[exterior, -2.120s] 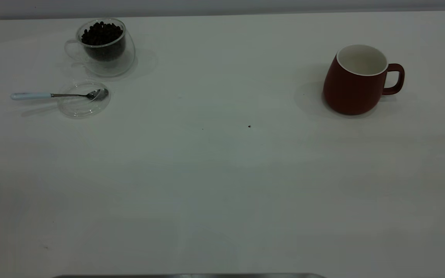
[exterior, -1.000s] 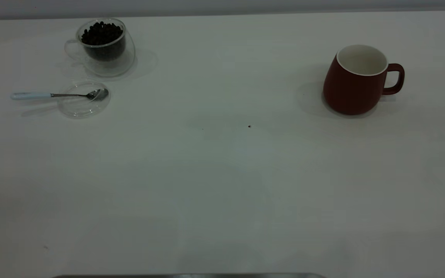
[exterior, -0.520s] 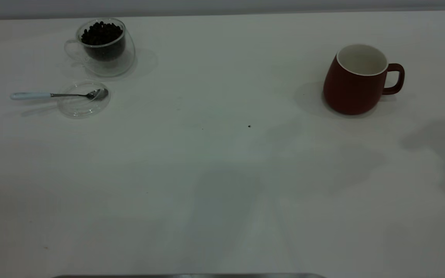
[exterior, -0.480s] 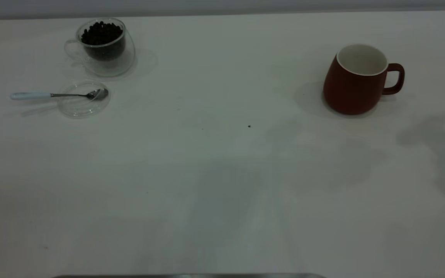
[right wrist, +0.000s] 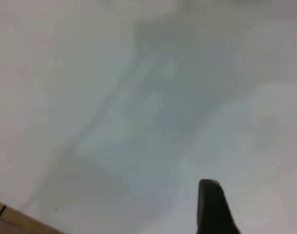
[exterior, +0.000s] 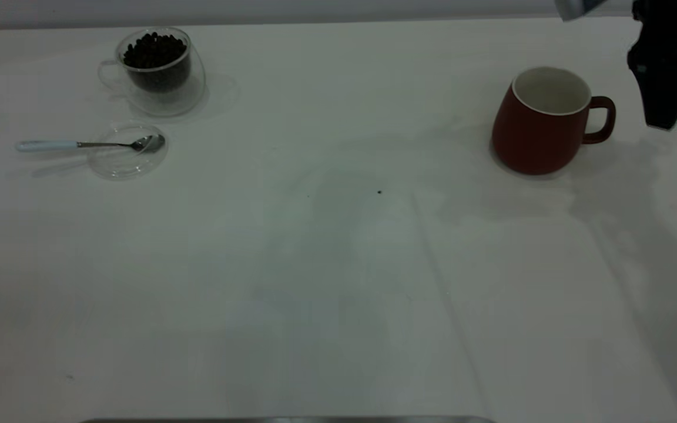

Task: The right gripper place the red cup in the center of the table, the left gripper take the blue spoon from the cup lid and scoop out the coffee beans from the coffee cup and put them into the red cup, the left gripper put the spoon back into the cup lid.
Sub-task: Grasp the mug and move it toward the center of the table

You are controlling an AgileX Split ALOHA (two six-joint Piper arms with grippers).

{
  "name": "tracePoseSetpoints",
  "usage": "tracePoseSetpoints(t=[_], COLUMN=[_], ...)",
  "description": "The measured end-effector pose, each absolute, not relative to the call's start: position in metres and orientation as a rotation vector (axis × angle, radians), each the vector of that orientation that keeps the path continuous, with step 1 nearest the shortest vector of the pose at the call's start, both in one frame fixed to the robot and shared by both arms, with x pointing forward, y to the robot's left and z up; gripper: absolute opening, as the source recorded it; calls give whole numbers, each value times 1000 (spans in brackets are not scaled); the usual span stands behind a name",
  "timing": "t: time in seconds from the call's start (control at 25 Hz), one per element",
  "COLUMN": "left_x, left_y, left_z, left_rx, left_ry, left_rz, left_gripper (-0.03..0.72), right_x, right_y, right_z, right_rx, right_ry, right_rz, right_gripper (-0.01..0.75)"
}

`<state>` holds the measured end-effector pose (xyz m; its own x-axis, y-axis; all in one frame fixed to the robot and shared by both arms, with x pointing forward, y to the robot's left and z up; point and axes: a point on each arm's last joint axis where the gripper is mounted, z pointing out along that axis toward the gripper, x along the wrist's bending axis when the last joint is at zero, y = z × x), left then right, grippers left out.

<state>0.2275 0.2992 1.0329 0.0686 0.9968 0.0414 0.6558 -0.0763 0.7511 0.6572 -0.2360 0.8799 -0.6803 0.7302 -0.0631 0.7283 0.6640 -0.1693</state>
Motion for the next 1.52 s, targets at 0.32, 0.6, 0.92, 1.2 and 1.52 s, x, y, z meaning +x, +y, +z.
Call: tracePoseSetpoints(t=[0.32,0.6,0.92,1.2,1.52], left_x=[228,228,228,228,228], left_y=[299,299,299,299,299], left_z=[1033,1033,1033,1033,1033], left_rx=[1793,1793,1793,1793,1793], left_ry=[1642,1642,1642,1642,1642], left_rz=[788,788,788,788,788], left_gripper=[595,595,595,595,595], right_x=[670,677,680,685,683], right_y=[-231,-228,-227,-224,-211], right_z=[882,866,839,830,830], right_rx=[-1059,-884,-771,-740,-684], right_ry=[-3051,-3137,-3154,-3206,-3212], right_rz=[133,82,75,10,-33], right_gripper=[451,507,539,539,540])
